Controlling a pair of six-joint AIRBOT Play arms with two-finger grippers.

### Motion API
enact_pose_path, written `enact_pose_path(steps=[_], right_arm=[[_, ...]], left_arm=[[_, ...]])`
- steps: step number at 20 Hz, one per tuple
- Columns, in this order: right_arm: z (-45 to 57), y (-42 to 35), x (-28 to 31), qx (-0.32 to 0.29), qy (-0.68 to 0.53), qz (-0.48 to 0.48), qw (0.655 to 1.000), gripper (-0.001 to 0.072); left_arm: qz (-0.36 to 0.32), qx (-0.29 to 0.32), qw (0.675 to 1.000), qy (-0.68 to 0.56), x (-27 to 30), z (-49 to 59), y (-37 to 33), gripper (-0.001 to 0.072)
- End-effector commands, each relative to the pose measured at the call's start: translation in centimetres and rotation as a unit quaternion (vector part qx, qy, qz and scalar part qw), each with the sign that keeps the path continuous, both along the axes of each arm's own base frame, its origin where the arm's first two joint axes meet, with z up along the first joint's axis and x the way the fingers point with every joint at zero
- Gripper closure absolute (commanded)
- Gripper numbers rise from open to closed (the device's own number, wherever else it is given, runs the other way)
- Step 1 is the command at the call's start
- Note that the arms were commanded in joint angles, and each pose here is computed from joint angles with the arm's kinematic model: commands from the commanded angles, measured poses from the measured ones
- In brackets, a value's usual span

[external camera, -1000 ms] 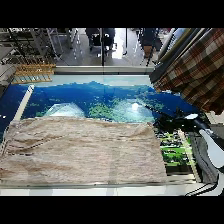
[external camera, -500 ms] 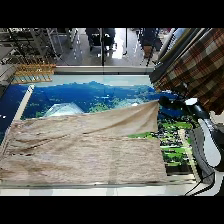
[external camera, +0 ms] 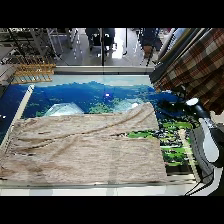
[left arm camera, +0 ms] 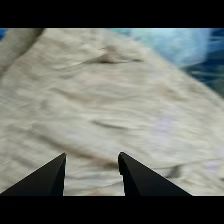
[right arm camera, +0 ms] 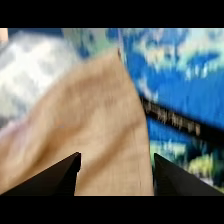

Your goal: Fold the clothes and pants, and hang the long-sleeved shirts on hangers.

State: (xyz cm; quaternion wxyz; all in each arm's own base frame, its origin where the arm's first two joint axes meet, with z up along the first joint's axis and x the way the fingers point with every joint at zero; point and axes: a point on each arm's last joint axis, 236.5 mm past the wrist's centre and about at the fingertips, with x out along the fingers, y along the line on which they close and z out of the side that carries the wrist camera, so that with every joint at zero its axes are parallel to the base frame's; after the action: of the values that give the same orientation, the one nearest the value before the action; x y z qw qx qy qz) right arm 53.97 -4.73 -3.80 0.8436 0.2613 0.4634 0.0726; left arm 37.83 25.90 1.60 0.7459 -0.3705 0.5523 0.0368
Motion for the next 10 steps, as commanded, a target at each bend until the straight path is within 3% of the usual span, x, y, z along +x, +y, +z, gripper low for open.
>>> enact_pose_path(steps=[1, 5, 10], right_arm=[[-1.5, 1.4, -8.3, 0.056, 0.107, 0.050, 0.991, 0.0197], [-2.6, 2.7, -15.5, 0.077, 0.147, 0.028, 0.986, 0.0197], [-4.0, 4.4, -13.5, 0.122, 0.132, -0.012, 0.984, 0.0248]], left_arm=[[0.038, 0.090, 0.988, 0.121, -5.9, -2.0, 4.2, 0.0346], [0.080, 0.108, 0.986, 0.095, -8.4, -2.5, 4.3, 0.0346], [0.071, 0.032, 0.994, 0.075, -8.1, -4.0, -0.2, 0.0345]])
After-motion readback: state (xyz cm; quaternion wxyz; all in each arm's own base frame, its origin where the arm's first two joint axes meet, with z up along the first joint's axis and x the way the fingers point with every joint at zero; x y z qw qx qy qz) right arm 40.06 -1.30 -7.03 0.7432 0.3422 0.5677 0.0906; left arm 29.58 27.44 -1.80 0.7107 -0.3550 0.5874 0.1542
